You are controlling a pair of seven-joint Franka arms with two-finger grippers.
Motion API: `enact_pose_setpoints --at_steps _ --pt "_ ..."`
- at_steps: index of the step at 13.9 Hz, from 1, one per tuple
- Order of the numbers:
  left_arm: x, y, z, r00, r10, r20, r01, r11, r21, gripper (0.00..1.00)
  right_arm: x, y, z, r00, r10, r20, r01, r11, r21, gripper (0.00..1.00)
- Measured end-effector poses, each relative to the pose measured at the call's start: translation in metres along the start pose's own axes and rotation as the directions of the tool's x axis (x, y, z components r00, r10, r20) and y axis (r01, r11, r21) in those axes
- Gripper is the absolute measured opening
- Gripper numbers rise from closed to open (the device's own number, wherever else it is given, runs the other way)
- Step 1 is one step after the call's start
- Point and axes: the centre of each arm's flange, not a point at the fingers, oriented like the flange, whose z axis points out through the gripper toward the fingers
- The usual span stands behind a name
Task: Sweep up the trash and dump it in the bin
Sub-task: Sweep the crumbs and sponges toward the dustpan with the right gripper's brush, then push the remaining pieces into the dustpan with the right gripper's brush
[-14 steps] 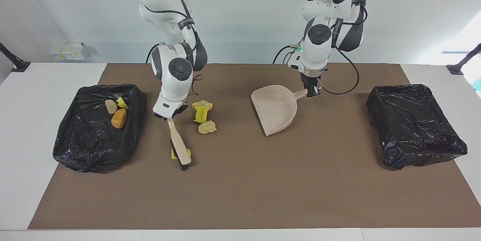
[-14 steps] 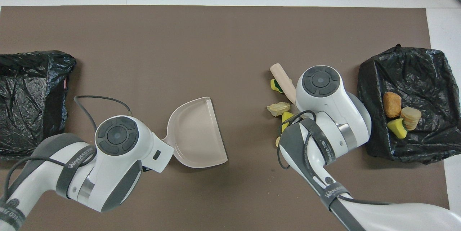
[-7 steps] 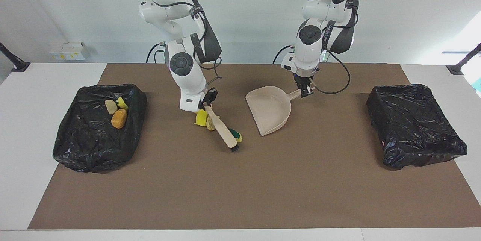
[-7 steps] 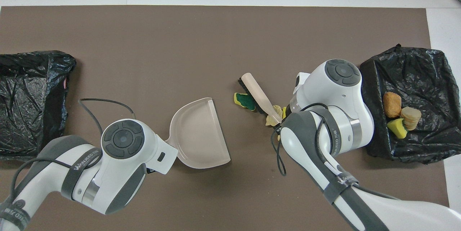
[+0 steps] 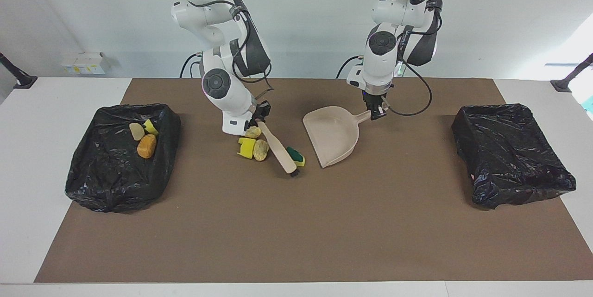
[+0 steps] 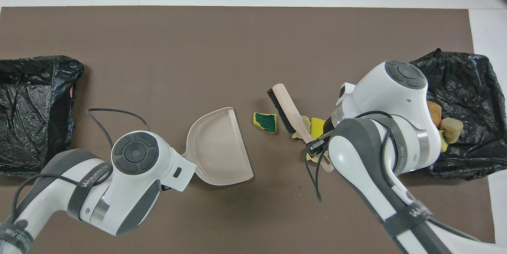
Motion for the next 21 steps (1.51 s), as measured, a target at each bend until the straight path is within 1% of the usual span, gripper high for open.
enact_pose_setpoints --at_steps 2,4,7,9,11,14,16,17,18,21 --pt "0.0 0.0 0.0 1.0 -0.007 0.0 0.007 1.0 0.0 0.31 -0.015 0.023 -0.021 0.999 0.044 -0.003 -0.044 0.999 -0.009 0.26" --pt "0.0 0.0 0.0 1.0 -0.009 0.001 0.009 1.0 -0.001 0.31 -0.028 0.054 -0.028 0.995 0.097 0.018 -0.097 0.995 -0.022 0.26" --pt "0.0 0.0 0.0 1.0 -0.011 0.001 0.011 1.0 -0.001 0.31 -0.049 0.11 -0.028 0.98 0.199 0.031 -0.198 0.98 -0.034 0.26" --pt "0.0 0.0 0.0 1.0 -0.016 0.0 0.016 1.0 0.0 0.31 -0.066 0.126 -0.014 0.963 0.265 0.039 -0.263 0.964 -0.048 0.26" --pt "0.0 0.0 0.0 1.0 -0.018 0.0 0.018 1.0 0.0 0.31 -0.085 0.116 0.009 0.948 0.316 0.033 -0.313 0.947 -0.072 0.26" --pt "0.0 0.0 0.0 1.0 -0.021 0.0 0.021 1.0 0.0 0.31 -0.121 0.097 0.039 0.94 0.338 0.038 -0.332 0.937 -0.11 0.26" --pt "0.0 0.0 0.0 1.0 -0.025 0.0 0.025 1.0 0.0 0.31 -0.137 0.095 0.049 0.911 0.412 0.029 -0.406 0.906 -0.121 0.26" --pt "0.0 0.0 0.001 1.0 -0.027 0.0 0.027 1.0 0.0 0.31 -0.14 0.092 0.053 0.896 0.443 0.024 -0.437 0.89 -0.127 0.26" --pt "0.0 0.0 0.001 1.0 -0.027 0.0 0.027 1.0 -0.001 0.31 -0.138 0.084 0.055 0.891 0.453 0.02 -0.446 0.885 -0.135 0.26" --pt "0.0 0.0 0.001 1.0 -0.029 0.001 0.029 1.0 -0.001 0.31 -0.124 0.047 0.066 0.898 0.44 -0.011 -0.436 0.885 -0.167 0.26"
